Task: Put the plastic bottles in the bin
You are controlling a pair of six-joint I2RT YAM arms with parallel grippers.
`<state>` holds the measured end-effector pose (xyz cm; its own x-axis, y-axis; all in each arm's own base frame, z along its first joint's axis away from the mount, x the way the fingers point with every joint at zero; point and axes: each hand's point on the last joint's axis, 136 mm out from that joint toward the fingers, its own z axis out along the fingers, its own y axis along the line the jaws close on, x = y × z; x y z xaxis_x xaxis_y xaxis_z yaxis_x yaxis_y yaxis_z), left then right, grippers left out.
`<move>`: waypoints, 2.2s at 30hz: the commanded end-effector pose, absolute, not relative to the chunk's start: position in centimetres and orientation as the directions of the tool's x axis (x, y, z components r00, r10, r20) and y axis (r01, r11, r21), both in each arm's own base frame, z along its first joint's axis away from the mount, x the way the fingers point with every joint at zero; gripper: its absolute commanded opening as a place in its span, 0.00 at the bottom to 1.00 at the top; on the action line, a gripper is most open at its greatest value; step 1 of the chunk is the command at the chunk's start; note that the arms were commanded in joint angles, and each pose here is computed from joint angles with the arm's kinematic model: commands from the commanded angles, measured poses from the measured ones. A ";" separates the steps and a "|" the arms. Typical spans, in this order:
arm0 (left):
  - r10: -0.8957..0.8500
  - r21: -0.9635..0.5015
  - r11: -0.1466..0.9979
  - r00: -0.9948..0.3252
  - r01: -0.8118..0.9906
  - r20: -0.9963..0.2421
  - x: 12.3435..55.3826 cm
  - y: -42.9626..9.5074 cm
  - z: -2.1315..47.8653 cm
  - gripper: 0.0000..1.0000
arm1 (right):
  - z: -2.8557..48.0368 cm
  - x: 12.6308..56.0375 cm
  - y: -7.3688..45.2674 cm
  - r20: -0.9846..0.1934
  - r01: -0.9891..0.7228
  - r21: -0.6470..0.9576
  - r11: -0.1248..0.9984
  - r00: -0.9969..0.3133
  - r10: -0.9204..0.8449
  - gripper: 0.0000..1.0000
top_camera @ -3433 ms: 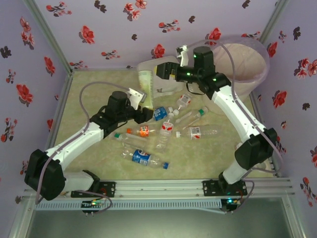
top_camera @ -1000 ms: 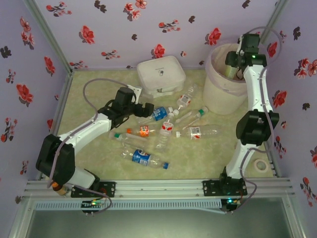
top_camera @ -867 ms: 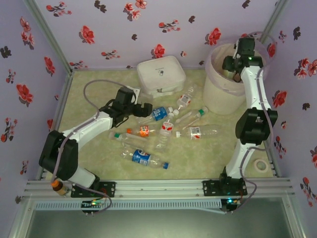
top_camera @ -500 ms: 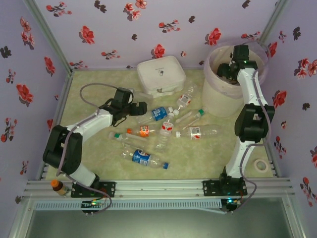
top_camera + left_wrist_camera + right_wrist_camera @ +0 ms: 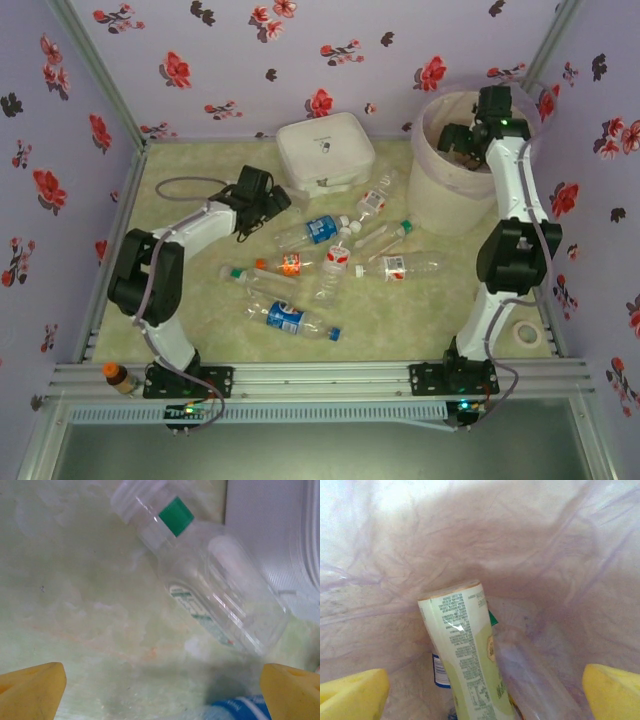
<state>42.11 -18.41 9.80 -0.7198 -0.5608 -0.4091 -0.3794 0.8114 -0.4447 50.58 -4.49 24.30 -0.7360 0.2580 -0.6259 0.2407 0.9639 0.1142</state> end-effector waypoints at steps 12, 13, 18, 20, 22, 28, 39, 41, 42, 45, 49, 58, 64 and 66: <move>-0.807 -0.428 0.590 -0.480 -0.684 -0.346 47.3 -14.0 7.4 0.98 | 32.8 45.2 -4.0 -0.720 0.211 0.186 0.960 -0.635 0.279 0.99; -0.813 -0.435 0.582 -0.472 -0.687 -0.342 47.7 -13.9 7.3 0.97 | 33.0 44.9 -3.9 -0.724 0.207 0.190 0.960 -0.631 0.279 0.99; -0.827 -0.476 0.562 -0.455 -0.677 -0.329 50.0 -13.9 6.9 0.93 | 34.7 43.2 -3.1 -0.747 0.173 0.219 0.960 -0.603 0.279 0.99; -0.837 -0.501 0.547 -0.440 -0.671 -0.324 50.8 -13.9 6.8 0.91 | 35.4 42.5 -2.8 -0.756 0.162 0.229 0.960 -0.592 0.280 0.99; -0.845 -0.520 0.535 -0.428 -0.665 -0.322 51.6 -13.9 6.8 0.90 | 35.9 41.9 -2.7 -0.764 0.158 0.231 0.960 -0.581 0.279 0.99; -0.882 -0.548 0.467 -0.407 -0.694 -0.237 53.4 -14.0 5.6 0.88 | 37.6 40.5 -2.5 -0.787 0.142 0.224 0.964 -0.557 0.265 0.99; -0.906 -0.568 0.407 -0.395 -0.716 -0.152 53.1 -15.1 3.6 0.62 | 40.5 38.6 -1.9 -0.824 0.109 0.249 0.962 -0.499 0.269 0.99; -0.906 -0.571 0.407 -0.393 -0.712 -0.155 53.1 -15.0 3.8 0.55 | 40.3 38.4 -1.9 -0.822 0.109 0.248 0.963 -0.502 0.268 0.99; -0.905 -0.578 0.409 -0.393 -0.706 -0.159 53.2 -15.0 4.2 0.51 | 40.3 38.3 -1.8 -0.822 0.108 0.249 0.962 -0.502 0.269 0.99; -0.900 -0.593 0.421 -0.401 -0.686 -0.174 53.4 -14.9 5.4 0.42 | 40.5 37.9 -1.6 -0.827 0.087 0.244 0.966 -0.502 0.254 0.99; -0.889 -0.621 0.442 -0.408 -0.647 -0.207 53.4 -14.3 7.9 0.29 | 41.8 36.9 -1.1 -0.842 0.058 0.243 0.968 -0.482 0.241 0.99; -0.847 -0.671 0.518 -0.426 -0.531 -0.316 51.9 -11.8 15.2 0.15 | 43.8 35.3 1.2 -0.851 -0.044 0.296 0.954 -0.466 0.243 0.97; -0.653 -0.680 0.708 -0.541 -0.189 -0.530 49.3 -13.1 22.4 0.09 | 44.4 35.1 8.5 -0.847 -0.244 0.329 0.912 -0.503 0.171 0.92; -0.578 -0.688 0.725 -0.563 -0.024 -0.590 48.0 -14.5 24.8 0.10 | 43.4 35.3 12.4 -0.831 -0.330 0.333 0.883 -0.546 0.110 0.91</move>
<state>49.08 -12.45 20.98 -0.5099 -0.7376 -0.4426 -0.3072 0.6368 -0.7072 35.47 8.13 43.52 -0.5093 0.1562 -0.8463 -0.2219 0.9263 0.3045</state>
